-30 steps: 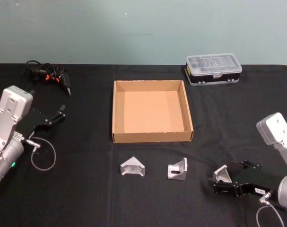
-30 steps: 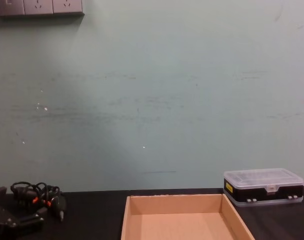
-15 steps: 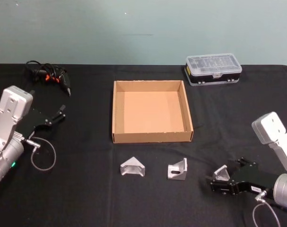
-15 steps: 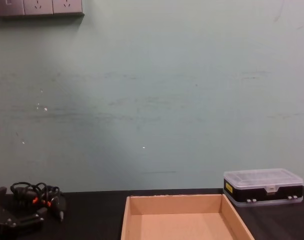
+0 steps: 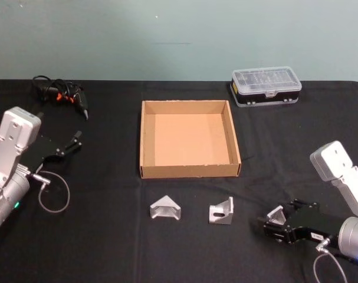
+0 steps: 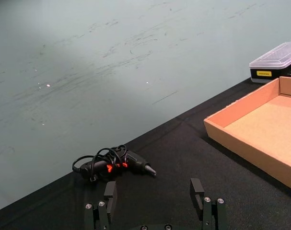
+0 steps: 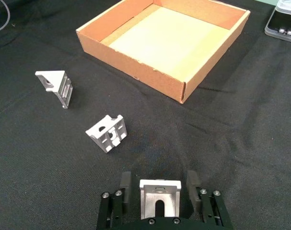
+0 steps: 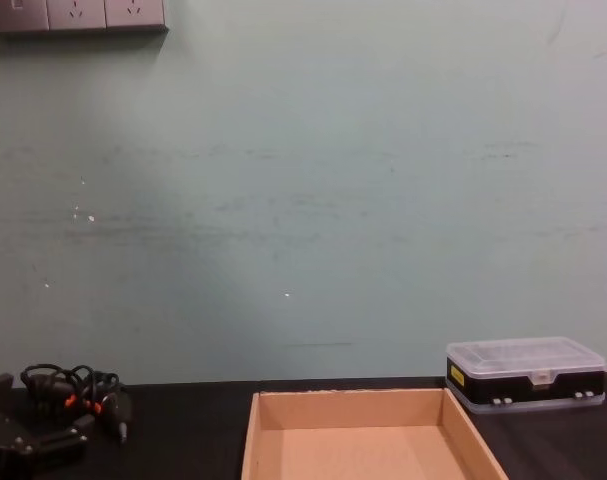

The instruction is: Use one hand to pick up the angle iron from the table and place it into the box.

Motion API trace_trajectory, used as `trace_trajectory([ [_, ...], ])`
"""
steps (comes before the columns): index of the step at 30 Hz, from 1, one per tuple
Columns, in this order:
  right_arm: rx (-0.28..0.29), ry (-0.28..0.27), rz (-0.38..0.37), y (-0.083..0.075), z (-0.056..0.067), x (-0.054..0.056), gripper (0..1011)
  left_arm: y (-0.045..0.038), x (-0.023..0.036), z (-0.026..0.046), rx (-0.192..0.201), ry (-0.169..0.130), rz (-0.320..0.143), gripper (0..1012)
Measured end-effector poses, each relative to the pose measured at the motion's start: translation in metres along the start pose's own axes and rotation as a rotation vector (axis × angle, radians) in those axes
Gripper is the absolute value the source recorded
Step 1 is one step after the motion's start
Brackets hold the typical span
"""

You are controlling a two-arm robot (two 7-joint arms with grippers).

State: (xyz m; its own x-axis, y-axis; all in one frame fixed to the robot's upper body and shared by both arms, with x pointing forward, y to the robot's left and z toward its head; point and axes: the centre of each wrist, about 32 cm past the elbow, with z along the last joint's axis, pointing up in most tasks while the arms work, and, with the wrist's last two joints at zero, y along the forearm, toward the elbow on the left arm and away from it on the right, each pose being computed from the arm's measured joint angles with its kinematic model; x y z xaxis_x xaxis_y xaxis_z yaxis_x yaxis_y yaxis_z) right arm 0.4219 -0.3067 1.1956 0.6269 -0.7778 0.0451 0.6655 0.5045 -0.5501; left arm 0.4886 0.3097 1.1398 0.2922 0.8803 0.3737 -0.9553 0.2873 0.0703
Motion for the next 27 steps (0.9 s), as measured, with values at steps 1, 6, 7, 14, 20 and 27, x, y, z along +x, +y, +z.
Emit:
trace_trajectory([
  [1, 0.000, 0.000, 0.000, 0.000, 0.000, 0.000, 744, 0.0000, 0.0000, 0.0000, 0.000, 0.000, 0.000, 1000],
  [6, -0.001, -0.003, -0.001, 0.000, 0.000, 0.000, 592, 0.0000, 0.0000, 0.0000, 0.000, 0.000, 0.000, 1000],
  [7, -0.001, -0.004, -0.001, 0.000, -0.001, 0.000, 547, 0.0000, 0.0000, 0.0000, 0.000, 0.000, 0.000, 1000],
  [14, -0.003, -0.007, -0.004, 0.000, -0.003, 0.000, 450, 0.0000, 0.0000, 0.0000, 0.000, 0.000, 0.000, 1000],
  [20, 0.013, -0.018, -0.017, -0.004, 0.001, -0.002, 450, 0.0000, 0.0000, 0.0000, 0.000, 0.000, 0.000, 1000],
  [27, 0.080, -0.056, -0.042, -0.012, 0.020, -0.003, 450, 0.0000, 0.0000, 0.0000, 0.000, 0.000, 0.000, 1000],
])
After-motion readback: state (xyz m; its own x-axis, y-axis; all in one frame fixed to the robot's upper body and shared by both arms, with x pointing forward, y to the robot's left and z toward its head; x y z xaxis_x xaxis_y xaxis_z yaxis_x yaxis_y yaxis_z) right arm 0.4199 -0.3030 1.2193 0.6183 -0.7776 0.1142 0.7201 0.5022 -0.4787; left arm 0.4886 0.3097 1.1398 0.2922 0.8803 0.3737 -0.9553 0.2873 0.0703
